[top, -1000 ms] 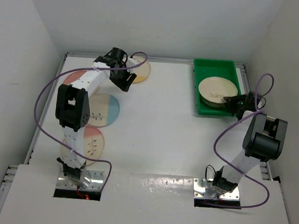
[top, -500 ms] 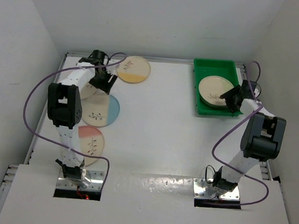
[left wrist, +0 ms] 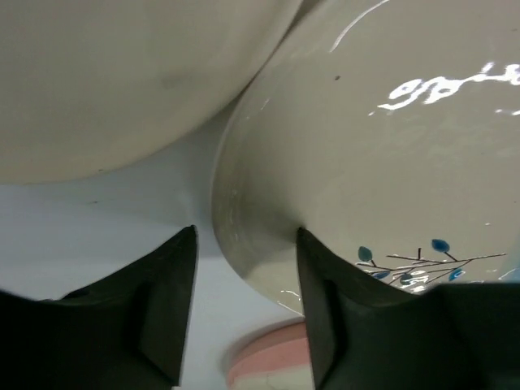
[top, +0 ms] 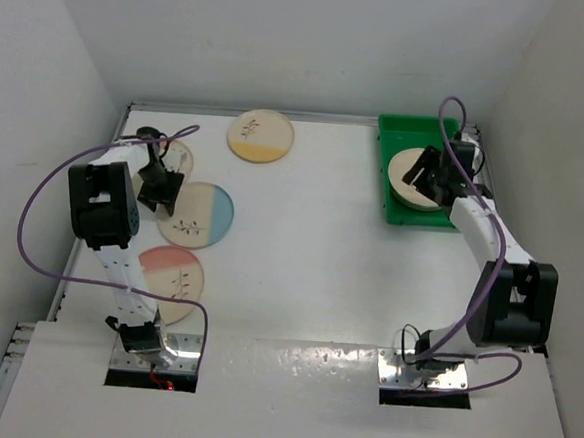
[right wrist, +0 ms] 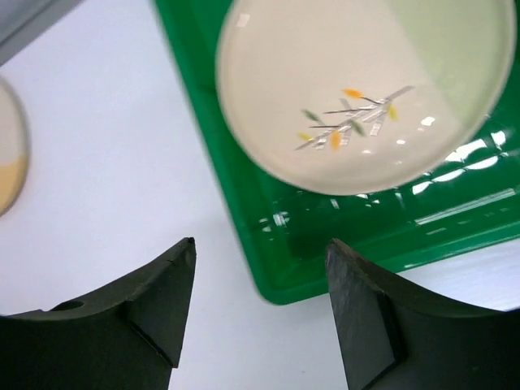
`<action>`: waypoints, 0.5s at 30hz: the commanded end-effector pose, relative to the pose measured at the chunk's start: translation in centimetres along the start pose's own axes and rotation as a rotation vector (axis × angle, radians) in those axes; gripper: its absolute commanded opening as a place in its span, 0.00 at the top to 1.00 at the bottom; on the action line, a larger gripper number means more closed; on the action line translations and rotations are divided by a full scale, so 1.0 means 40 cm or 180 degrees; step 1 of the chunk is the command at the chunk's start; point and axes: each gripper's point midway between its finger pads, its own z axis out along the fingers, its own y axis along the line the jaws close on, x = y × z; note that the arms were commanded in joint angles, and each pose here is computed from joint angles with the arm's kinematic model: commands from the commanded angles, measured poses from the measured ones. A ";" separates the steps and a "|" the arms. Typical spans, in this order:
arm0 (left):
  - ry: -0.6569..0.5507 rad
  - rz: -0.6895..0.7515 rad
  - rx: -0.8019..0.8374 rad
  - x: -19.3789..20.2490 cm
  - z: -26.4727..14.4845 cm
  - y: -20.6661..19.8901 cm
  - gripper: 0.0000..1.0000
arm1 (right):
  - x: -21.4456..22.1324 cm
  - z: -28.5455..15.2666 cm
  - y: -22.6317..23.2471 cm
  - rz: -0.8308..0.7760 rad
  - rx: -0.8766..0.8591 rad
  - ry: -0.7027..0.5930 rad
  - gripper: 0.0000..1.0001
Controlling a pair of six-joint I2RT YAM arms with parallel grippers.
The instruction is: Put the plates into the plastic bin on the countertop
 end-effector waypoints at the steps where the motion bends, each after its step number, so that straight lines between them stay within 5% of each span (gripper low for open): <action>1: 0.0114 -0.0106 0.0072 0.019 0.059 0.009 0.49 | -0.044 -0.046 0.074 -0.0310 -0.0207 -0.0276 0.36; 6: 0.0153 -0.0010 0.0576 0.021 0.107 -0.065 0.68 | -0.007 -0.084 0.183 -0.0707 -0.0499 -0.0252 0.36; 10: 0.0110 0.0100 0.0881 -0.008 0.118 -0.125 1.00 | 0.073 -0.092 0.256 -0.1116 -0.0826 0.0007 0.34; 15: -0.0251 0.0351 0.1221 -0.091 0.058 -0.212 1.00 | 0.260 -0.095 0.377 -0.1570 -0.1580 0.0723 0.30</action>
